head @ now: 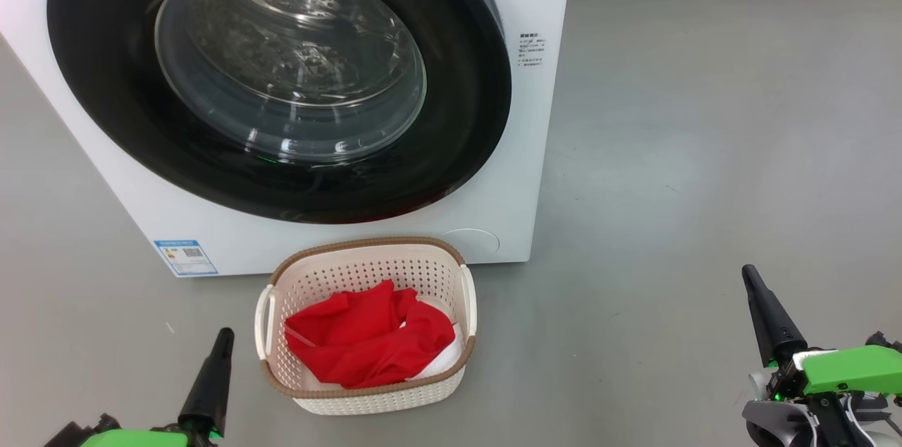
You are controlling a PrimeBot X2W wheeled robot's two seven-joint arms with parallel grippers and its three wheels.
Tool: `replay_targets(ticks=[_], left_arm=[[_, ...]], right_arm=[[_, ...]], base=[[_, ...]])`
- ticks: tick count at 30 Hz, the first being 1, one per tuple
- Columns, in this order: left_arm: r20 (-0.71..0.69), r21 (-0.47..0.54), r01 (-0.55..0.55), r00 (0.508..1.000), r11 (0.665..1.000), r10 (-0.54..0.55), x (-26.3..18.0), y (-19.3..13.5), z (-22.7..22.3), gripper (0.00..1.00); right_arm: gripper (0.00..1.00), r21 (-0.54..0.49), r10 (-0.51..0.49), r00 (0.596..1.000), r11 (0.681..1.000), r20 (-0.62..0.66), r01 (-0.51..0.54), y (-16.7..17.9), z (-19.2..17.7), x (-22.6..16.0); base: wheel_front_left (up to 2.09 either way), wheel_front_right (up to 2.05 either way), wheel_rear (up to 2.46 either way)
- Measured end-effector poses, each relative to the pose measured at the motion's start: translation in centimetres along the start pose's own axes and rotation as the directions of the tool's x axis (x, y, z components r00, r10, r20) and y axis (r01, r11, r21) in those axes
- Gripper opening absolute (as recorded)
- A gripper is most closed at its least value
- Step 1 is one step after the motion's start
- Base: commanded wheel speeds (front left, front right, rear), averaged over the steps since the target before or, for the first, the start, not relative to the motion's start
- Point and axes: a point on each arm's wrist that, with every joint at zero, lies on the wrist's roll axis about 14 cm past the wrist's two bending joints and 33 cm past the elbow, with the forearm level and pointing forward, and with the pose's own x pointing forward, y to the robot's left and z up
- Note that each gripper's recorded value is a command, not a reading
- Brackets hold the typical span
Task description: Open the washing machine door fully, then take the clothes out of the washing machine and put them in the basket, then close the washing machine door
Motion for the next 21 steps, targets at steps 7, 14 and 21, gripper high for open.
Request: replay_targets(ticks=[7, 14, 21], left_arm=[[-0.002, 0.005, 0.000, 1.000, 1.000, 0.000, 0.00, 0.00, -0.02, 0.00], [-0.002, 0.005, 0.000, 1.000, 1.000, 0.000, 0.00, 0.00, -0.02, 0.00], [-0.001, 0.004, 0.000, 1.000, 1.000, 0.000, 0.00, 0.00, 0.00, 0.00]], right_arm=[[0.00, 0.001, 0.000, 1.000, 1.000, 0.000, 0.000, 0.00, -0.02, 0.00], [0.00, 0.001, 0.000, 1.000, 1.000, 0.000, 0.000, 0.00, -0.02, 0.00], [0.00, 0.001, 0.000, 1.000, 1.000, 0.000, 0.000, 0.00, -0.02, 0.00]], base=[[0.00, 0.00, 0.00], [0.00, 0.00, 0.00], [0.00, 0.00, 0.00]])
